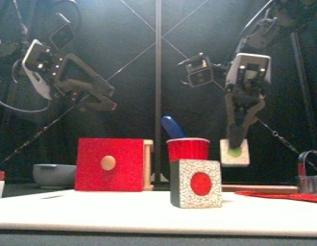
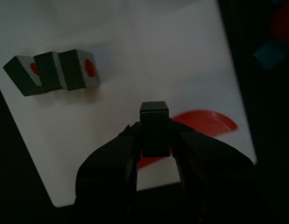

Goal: Place sushi on board then cut the sushi with the knife then place the pieces on the plate
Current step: Place the 4 sushi pieces on the plate

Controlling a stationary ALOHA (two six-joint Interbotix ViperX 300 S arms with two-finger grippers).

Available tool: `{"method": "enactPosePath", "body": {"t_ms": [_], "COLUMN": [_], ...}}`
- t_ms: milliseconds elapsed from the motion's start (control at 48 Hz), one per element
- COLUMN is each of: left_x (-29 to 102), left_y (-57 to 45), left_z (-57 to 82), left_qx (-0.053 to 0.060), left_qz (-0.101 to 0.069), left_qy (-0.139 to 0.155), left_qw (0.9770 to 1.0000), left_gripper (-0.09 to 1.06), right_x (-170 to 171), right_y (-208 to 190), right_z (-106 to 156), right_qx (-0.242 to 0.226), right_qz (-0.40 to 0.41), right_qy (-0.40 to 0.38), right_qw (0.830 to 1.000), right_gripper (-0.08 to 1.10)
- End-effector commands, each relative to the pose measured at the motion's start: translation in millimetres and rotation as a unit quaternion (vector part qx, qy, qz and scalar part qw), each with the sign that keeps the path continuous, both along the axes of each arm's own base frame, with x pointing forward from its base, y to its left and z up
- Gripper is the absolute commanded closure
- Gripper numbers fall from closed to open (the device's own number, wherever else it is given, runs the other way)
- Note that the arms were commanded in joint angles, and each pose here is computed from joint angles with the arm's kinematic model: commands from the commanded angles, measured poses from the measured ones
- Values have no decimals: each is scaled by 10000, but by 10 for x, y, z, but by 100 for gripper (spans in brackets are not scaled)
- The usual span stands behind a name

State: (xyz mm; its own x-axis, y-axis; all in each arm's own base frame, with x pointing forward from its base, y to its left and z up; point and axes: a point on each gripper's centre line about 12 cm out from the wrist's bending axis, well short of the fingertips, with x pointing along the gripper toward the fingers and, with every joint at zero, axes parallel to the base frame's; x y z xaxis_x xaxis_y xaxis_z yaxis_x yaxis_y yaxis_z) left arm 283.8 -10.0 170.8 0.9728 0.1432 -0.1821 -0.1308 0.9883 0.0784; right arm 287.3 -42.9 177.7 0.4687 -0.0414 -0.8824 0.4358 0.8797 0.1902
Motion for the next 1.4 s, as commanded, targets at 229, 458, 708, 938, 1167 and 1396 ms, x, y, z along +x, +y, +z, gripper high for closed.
{"method": "enactPosePath", "body": {"t_ms": [229, 458, 708, 938, 1167, 1396], "left_x": [36, 40, 30, 22, 21, 52], "left_y": [0, -26, -41, -53, -57, -81], "left_z": [54, 53, 22, -12, -28, 8], "left_qx": [-5, 10, -9, -38, -90, -88], "left_qz": [23, -31, -62, -101, -93, -131], "left_qy": [-117, -110, -22, 109, 185, 125], "left_qw": [9999, 9999, 10000, 9999, 9997, 9998], "left_gripper": [-5, -5, -5, -5, -5, -5], "right_x": [-391, -399, -328, -277, -303, -403], "right_y": [-1200, -1452, -1551, -1589, -1514, -789], "right_z": [-100, -268, -338, -409, -197, 80], "right_qx": [427, 598, 253, 297, 228, 260], "right_qz": [-2882, -3757, -3612, -3631, -3511, -2512], "right_qy": [-722, -801, -593, -503, -549, 356], "right_qw": [9539, 9213, 9303, 9299, 9344, 9669], "right_gripper": [40, 39, 33, 21, 21, 21]}}
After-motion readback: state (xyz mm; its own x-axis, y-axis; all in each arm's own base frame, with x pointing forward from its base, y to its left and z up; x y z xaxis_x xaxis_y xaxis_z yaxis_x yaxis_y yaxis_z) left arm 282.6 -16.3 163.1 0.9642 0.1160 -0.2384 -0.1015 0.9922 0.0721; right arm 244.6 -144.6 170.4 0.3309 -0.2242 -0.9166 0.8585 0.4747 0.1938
